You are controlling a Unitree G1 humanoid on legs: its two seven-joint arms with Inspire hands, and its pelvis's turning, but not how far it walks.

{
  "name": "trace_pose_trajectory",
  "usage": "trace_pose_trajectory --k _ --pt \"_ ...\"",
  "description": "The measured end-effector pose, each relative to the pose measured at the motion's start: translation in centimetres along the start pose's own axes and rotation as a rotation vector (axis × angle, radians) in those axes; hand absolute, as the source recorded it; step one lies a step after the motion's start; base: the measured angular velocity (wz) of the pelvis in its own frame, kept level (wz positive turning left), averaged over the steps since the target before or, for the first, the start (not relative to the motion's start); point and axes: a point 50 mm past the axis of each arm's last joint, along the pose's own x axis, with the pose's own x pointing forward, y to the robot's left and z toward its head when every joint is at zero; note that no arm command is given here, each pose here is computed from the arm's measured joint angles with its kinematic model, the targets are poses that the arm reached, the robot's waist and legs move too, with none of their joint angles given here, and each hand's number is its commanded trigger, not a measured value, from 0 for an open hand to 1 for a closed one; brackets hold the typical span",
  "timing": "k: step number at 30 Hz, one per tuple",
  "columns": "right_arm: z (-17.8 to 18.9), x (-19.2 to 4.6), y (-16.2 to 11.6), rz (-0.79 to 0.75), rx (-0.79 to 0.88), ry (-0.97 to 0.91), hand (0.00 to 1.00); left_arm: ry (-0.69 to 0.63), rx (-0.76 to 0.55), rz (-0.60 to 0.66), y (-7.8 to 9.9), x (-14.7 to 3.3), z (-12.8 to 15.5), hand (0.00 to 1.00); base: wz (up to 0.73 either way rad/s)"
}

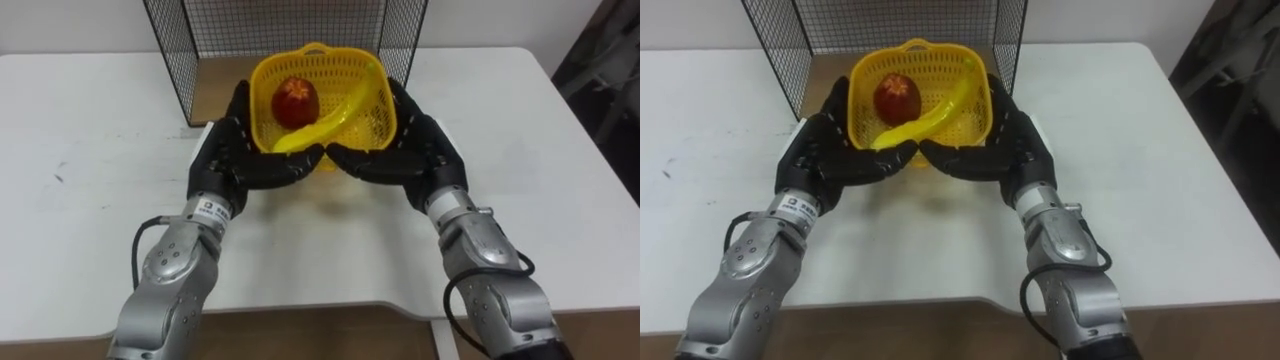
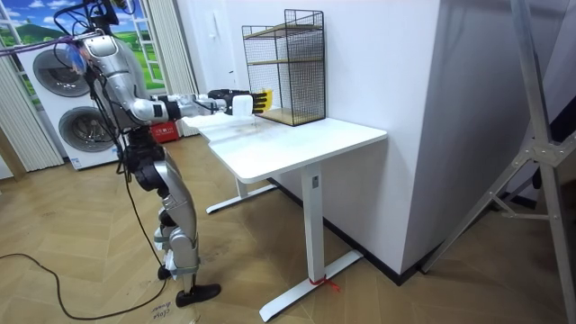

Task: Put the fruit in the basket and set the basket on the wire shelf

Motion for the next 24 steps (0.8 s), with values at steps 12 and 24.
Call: trace_pose_trajectory --k 12,24 --pt "-1.2 -0.4 -0.1 0.022 0.011 0.046 0.0 0.026 0.019 0.014 0.7 -0.3 -0.4 0.0 0.01" --pt "-1.5 -0.4 -0.3 0.017 0.012 0.067 0.0 0.042 -0.013 0.018 0.7 -0.3 -0.9 0.0 -0.08"
